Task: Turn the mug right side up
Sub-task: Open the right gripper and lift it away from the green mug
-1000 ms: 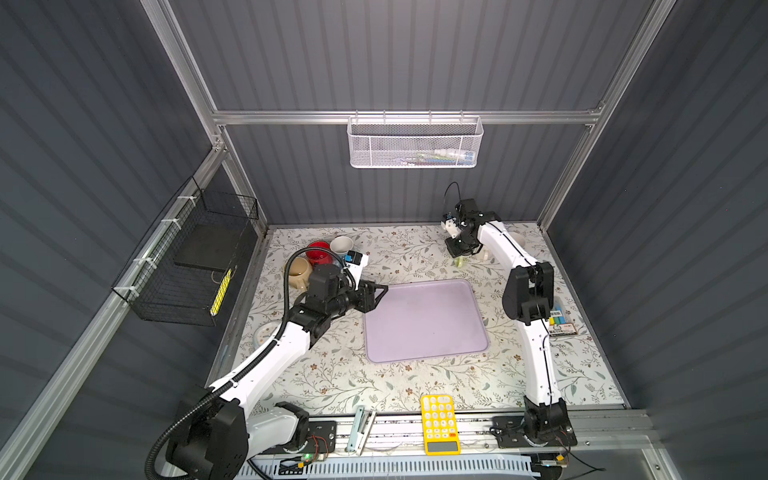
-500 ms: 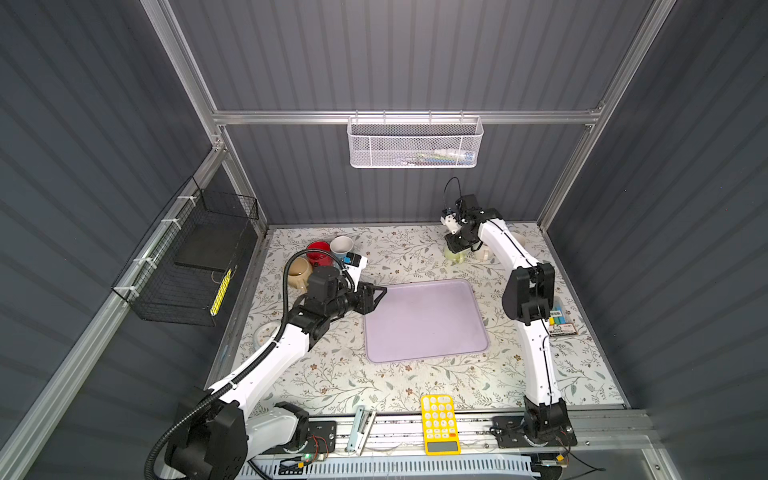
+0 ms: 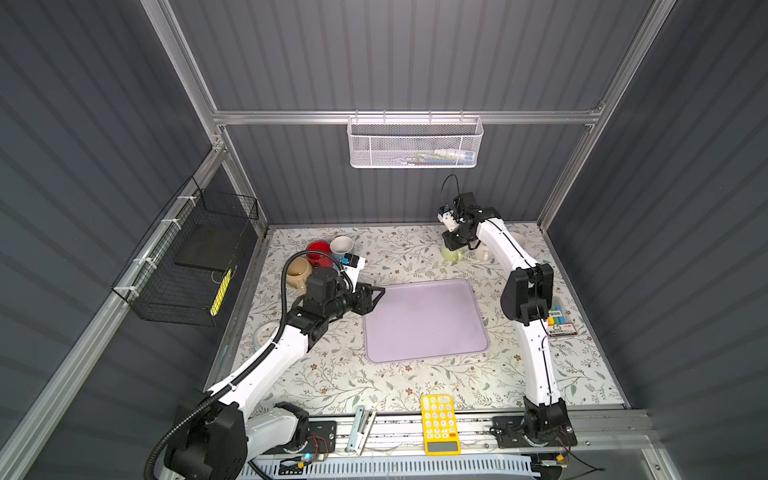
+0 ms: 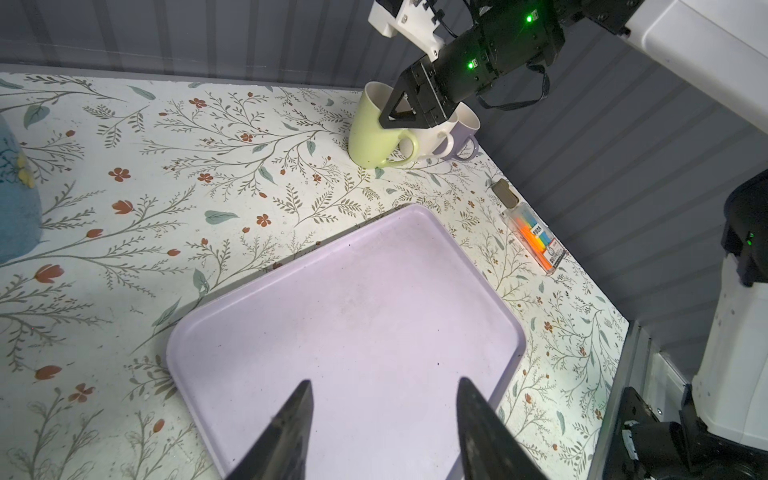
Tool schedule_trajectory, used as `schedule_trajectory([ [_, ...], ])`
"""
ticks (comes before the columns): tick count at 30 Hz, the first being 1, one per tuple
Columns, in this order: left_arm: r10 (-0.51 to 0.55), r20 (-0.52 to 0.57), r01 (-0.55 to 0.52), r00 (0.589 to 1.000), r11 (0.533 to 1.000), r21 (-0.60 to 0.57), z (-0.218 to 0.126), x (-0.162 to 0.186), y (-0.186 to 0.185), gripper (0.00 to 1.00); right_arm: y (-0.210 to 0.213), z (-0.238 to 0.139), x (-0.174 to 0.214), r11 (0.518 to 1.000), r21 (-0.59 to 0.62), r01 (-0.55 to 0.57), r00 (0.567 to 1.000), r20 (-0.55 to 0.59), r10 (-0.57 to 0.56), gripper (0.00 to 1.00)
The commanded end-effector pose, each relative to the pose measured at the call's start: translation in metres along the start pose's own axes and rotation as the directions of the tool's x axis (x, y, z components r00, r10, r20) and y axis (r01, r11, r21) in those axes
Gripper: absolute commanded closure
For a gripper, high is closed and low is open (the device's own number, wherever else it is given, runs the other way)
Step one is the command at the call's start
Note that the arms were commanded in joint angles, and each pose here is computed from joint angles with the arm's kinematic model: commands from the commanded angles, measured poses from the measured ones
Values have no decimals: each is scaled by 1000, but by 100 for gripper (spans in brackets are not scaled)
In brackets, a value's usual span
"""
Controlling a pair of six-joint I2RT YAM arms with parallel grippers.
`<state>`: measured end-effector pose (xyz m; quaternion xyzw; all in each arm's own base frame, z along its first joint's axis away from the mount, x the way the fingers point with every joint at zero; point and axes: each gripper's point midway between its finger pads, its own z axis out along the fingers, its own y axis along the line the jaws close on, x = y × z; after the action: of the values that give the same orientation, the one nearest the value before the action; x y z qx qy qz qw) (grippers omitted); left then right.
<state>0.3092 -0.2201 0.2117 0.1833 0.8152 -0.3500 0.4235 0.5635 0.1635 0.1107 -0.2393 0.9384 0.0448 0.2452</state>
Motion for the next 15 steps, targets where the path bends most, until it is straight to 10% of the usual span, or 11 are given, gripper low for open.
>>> schedule_trajectory([
  [1,21,16,-21,1000,1000,-9,-5,-2,1,44,4,7,-2,1000,-16,-21,1000,1,21,75],
  [15,29,35,-27,999,998,-52,-15,-6,6,43,6,-25,-26,999,-23,-33,995,91,35,69],
])
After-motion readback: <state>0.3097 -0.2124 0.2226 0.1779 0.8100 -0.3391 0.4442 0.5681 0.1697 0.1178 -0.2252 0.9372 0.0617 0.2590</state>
